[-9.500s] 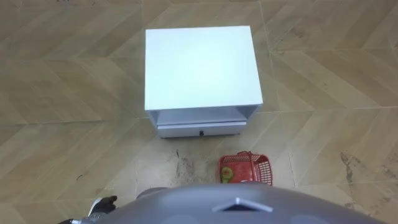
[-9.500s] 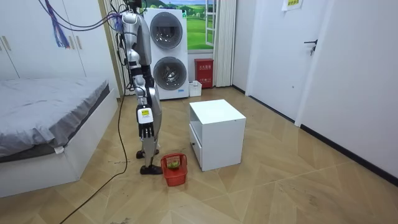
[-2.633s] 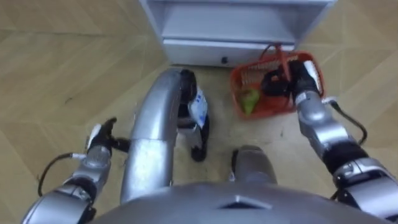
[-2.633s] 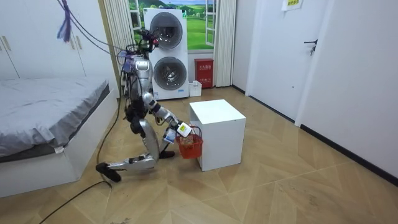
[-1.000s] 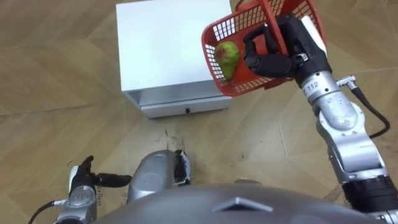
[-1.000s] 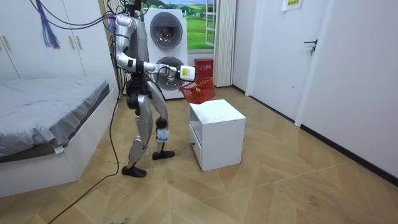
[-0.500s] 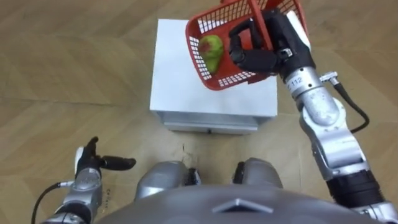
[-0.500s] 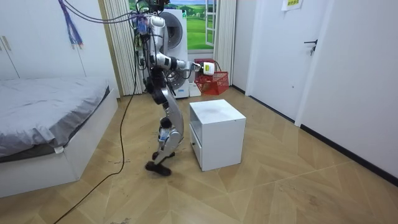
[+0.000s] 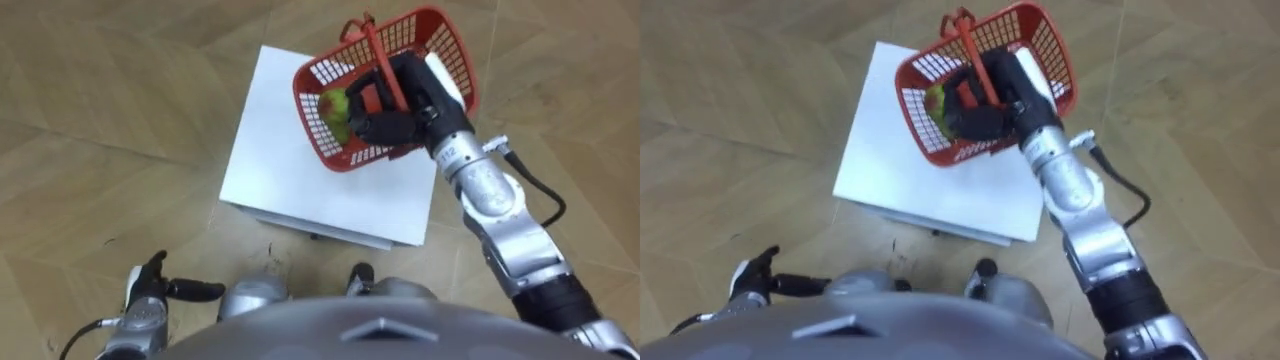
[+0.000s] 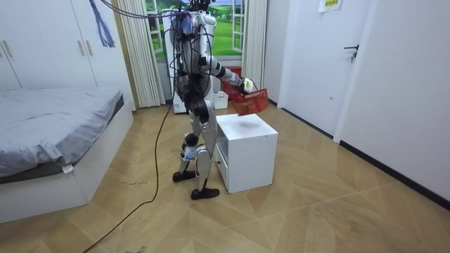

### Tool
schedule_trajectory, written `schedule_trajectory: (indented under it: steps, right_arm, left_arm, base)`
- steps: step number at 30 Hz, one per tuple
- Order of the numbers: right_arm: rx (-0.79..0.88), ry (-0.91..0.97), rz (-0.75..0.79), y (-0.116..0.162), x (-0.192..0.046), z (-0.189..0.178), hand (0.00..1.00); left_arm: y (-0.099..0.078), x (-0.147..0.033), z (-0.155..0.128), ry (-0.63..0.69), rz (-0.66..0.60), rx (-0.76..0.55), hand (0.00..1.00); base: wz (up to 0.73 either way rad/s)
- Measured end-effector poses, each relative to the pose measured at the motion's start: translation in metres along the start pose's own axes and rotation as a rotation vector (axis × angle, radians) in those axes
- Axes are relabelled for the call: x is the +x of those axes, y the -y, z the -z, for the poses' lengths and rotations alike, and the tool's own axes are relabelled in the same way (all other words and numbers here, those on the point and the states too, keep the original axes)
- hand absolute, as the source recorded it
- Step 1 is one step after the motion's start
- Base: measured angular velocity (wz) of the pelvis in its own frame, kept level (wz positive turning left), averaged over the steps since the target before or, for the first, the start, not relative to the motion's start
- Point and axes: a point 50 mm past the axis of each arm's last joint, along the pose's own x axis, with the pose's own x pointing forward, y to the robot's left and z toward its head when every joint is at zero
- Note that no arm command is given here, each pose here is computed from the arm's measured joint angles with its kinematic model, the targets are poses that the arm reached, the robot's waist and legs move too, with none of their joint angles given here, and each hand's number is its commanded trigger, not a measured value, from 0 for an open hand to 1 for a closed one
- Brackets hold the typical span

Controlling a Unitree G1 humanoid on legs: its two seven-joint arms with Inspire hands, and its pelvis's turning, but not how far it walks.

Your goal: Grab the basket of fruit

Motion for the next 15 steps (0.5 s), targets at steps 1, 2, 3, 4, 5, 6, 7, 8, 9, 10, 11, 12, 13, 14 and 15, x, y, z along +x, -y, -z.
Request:
schedule_trajectory:
  steps: [1,2,3,4,5,6,7,8,9,10,11,12,13,14,15]
  right_arm:
    - [0.001,-0.012,0.002,0.000,0.001,0.003,1.00]
    - [0.000,-0.033,0.004,0.001,0.002,0.007,1.00]
    - [0.000,-0.051,0.006,0.001,0.004,0.011,1.00]
    - [0.002,-0.058,0.007,0.001,0.004,0.012,1.00]
    - [0.008,-0.062,0.008,-0.001,0.004,0.013,1.00]
    - [0.017,-0.061,0.010,-0.003,0.005,0.013,1.00]
    - [0.020,-0.060,0.014,-0.004,0.005,0.013,1.00]
    - [0.024,-0.057,0.024,-0.004,0.007,0.013,1.00]
    - [0.028,-0.054,0.044,-0.001,0.007,0.015,1.00]
    - [0.025,-0.062,0.058,0.002,0.006,0.017,1.00]
    - [0.023,-0.080,0.068,0.003,0.008,0.020,1.00]
    - [0.020,-0.088,0.066,0.003,0.007,0.022,1.00]
    - [0.020,-0.090,0.066,0.002,0.007,0.023,1.00]
    - [0.020,-0.094,0.066,0.003,0.008,0.024,1.00]
    - [0.021,-0.096,0.067,0.003,0.008,0.025,1.00]
  left_arm:
    - [0.000,0.001,-0.002,0.005,0.001,0.002,0.00]
    - [0.000,0.002,-0.006,0.014,0.009,0.001,0.00]
    - [0.000,0.002,-0.009,0.023,0.020,0.001,0.00]
    - [0.001,0.003,-0.010,0.025,0.023,0.001,0.00]
    - [0.001,0.003,-0.010,0.024,0.025,0.001,0.00]
    - [0.001,0.003,-0.009,0.020,0.025,0.002,0.00]
    - [0.001,0.003,-0.009,0.020,0.028,0.003,0.00]
    - [0.001,0.003,-0.011,0.023,0.039,0.004,0.00]
    - [0.003,0.004,-0.015,0.036,0.051,0.001,0.00]
    - [0.003,0.005,-0.018,0.046,0.052,0.002,0.00]
    - [-0.001,0.006,-0.021,0.056,0.044,0.004,0.00]
    - [-0.002,0.005,-0.017,0.042,0.043,0.007,0.00]
    - [-0.001,0.005,-0.014,0.029,0.045,0.009,0.00]
    - [-0.001,0.004,-0.006,0.000,0.047,0.013,0.00]
    - [-0.002,0.003,-0.001,-0.023,0.044,0.018,0.00]
  base:
    - [0.14]
    - [0.15]
    - [0.10]
    - [0.00]
    - [0.06]
    - [0.12]
    - [0.23]
    - [0.43]
    - [0.49]
    - [0.34]
    - [0.08]
    - [-0.04]
    - [-0.05]
    - [-0.12]
    - [-0.13]
